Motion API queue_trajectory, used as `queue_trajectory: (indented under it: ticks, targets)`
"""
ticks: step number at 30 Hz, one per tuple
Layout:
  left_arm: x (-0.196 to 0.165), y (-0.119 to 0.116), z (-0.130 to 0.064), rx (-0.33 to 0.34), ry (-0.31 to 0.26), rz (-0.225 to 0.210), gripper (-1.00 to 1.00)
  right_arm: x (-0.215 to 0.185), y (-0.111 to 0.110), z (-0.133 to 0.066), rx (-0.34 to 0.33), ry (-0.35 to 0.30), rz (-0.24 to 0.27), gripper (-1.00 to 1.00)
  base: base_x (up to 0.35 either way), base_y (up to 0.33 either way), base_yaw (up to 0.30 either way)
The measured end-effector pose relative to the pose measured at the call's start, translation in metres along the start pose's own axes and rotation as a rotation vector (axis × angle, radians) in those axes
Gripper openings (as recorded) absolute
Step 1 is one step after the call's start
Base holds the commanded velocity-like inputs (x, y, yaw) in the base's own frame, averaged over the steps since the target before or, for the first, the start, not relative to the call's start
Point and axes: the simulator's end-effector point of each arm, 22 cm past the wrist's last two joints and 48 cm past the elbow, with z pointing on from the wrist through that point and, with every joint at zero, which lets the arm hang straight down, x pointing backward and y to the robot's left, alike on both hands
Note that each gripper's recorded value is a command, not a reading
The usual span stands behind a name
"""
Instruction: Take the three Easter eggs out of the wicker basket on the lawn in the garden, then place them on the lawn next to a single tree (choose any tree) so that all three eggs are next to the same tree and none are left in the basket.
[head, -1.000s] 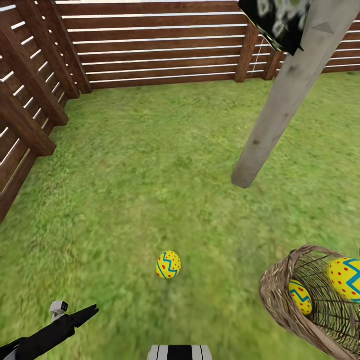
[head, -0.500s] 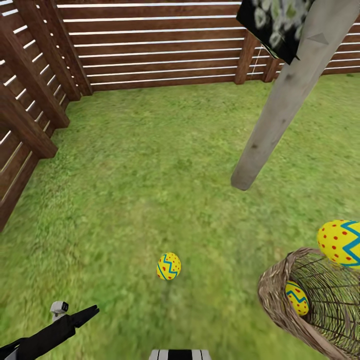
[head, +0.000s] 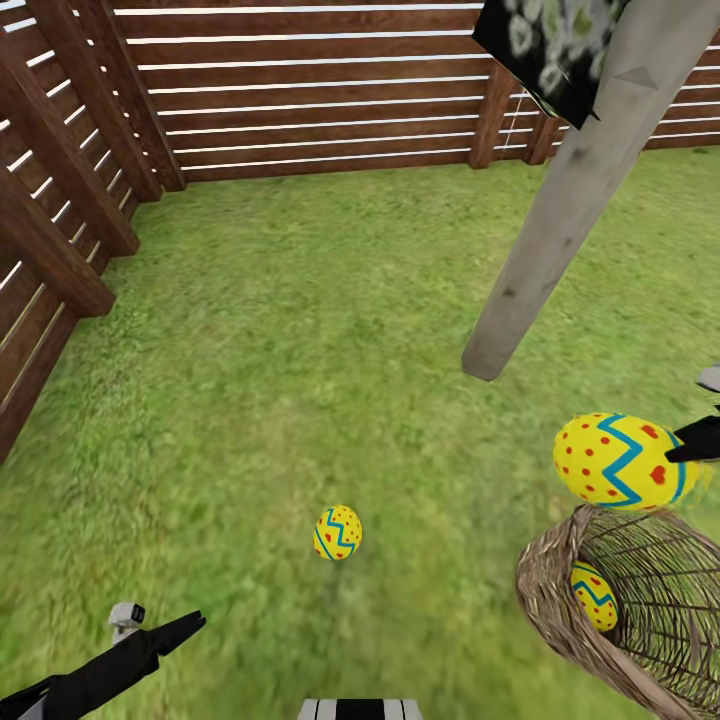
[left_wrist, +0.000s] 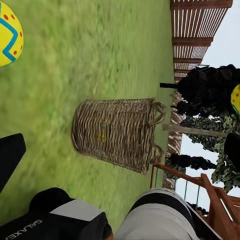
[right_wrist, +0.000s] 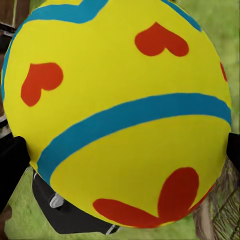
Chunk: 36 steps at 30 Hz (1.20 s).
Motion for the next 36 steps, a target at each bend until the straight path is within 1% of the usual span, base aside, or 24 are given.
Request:
queue_trajectory:
  ticks: [1,3,6,8,9,10,11,12,13,15,16,17,19,20,21,22,24,25,26,27,29,31,34,36]
  targets:
    - [0.0,0.0,0.0,0.0,0.0,0.0,1.0,-0.004,0.0,0.006,-0.006,-0.001,-0.008,-1.0,0.0,0.0,0.0]
    - [0.001,0.0,0.001,0.001,0.001,-0.001,1.0,-0.018,0.007,0.024,-0.041,-0.011,-0.036,-1.0,0.0,0.0,0.0]
    - [0.001,0.0,0.001,0.002,0.001,-0.001,1.0,-0.046,0.028,0.045,-0.114,-0.047,-0.099,-1.0,0.0,0.0,0.0]
    - [0.001,0.0,0.001,0.002,0.001,-0.001,1.0,-0.06,0.042,0.063,-0.166,-0.053,-0.133,-1.0,0.0,0.0,0.0]
    - [0.001,0.0,0.001,0.002,0.001,0.0,1.0,-0.068,0.049,0.076,-0.19,-0.054,-0.15,-1.0,0.0,0.0,0.0]
    - [0.001,0.0,0.001,0.002,0.001,0.001,1.0,-0.077,0.052,0.09,-0.197,-0.057,-0.166,-1.0,0.0,0.0,0.0]
    - [0.0,0.0,0.001,0.001,0.001,0.001,1.0,-0.083,0.053,0.101,-0.194,-0.061,-0.173,-1.0,0.0,0.0,0.0]
    - [0.0,0.0,0.001,0.001,0.0,0.001,1.0,-0.093,0.052,0.117,-0.19,-0.066,-0.174,-1.0,0.0,0.0,0.0]
    - [0.0,0.0,0.001,0.001,0.0,0.001,1.0,-0.102,0.051,0.135,-0.194,-0.07,-0.165,-1.0,0.0,0.0,0.0]
    - [0.0,0.0,0.0,0.001,-0.001,0.002,1.0,-0.116,0.046,0.169,-0.199,-0.072,-0.129,-1.0,0.0,0.0,0.0]
    - [0.0,0.0,0.0,0.0,-0.002,0.002,1.0,-0.123,0.041,0.186,-0.184,-0.074,-0.108,-1.0,0.0,0.0,0.0]
    - [-0.001,0.0,0.0,-0.001,-0.002,0.002,1.0,-0.128,0.032,0.202,-0.156,-0.073,-0.084,-1.0,0.0,0.0,0.0]
    - [-0.001,0.0,0.0,0.0,-0.001,0.002,1.0,-0.131,0.017,0.228,-0.109,-0.06,-0.039,-1.0,0.0,0.0,0.0]
    - [0.0,0.0,0.0,0.0,0.0,0.003,1.0,-0.131,0.009,0.245,-0.09,-0.049,-0.005,-1.0,0.0,0.0,0.0]
    - [0.0,0.0,0.0,0.0,0.001,0.004,1.0,-0.13,0.005,0.254,-0.081,-0.042,0.018,-1.0,0.0,0.0,0.0]
    - [0.0,0.0,0.0,-0.001,0.002,0.004,1.0,-0.128,-0.004,0.267,-0.063,-0.031,0.056,-1.0,0.0,0.0,0.0]
    - [0.001,0.004,0.001,-0.001,0.002,0.006,1.0,-0.117,-0.03,0.295,0.005,-0.004,0.133,-1.0,0.0,0.0,0.0]
    - [0.001,0.006,0.001,-0.001,0.002,0.009,1.0,-0.113,-0.04,0.303,0.034,0.004,0.155,-1.0,0.0,0.0,0.0]
    - [0.001,0.008,0.001,-0.001,0.001,0.013,1.0,-0.108,-0.053,0.313,0.081,0.014,0.174,-1.0,0.0,0.0,0.0]
    - [0.001,0.01,0.002,0.0,0.0,0.015,1.0,-0.105,-0.065,0.322,0.126,0.014,0.18,-1.0,0.0,0.0,0.0]
    - [0.001,0.014,0.002,-0.001,-0.001,0.018,1.0,-0.102,-0.088,0.34,0.196,-0.011,0.171,-1.0,0.0,0.0,0.0]
    - [0.002,0.018,0.003,-0.001,0.0,0.019,1.0,-0.097,-0.098,0.359,0.215,-0.024,0.174,-1.0,0.0,0.0,0.0]
    - [0.003,0.024,0.004,-0.001,0.001,0.02,1.0,-0.085,-0.099,0.392,0.227,-0.008,0.193,-1.0,0.0,0.0,0.0]
    - [0.004,0.028,0.005,-0.001,0.001,0.02,1.0,-0.086,-0.095,0.409,0.233,-0.006,0.183,-1.0,0.0,0.0,0.0]
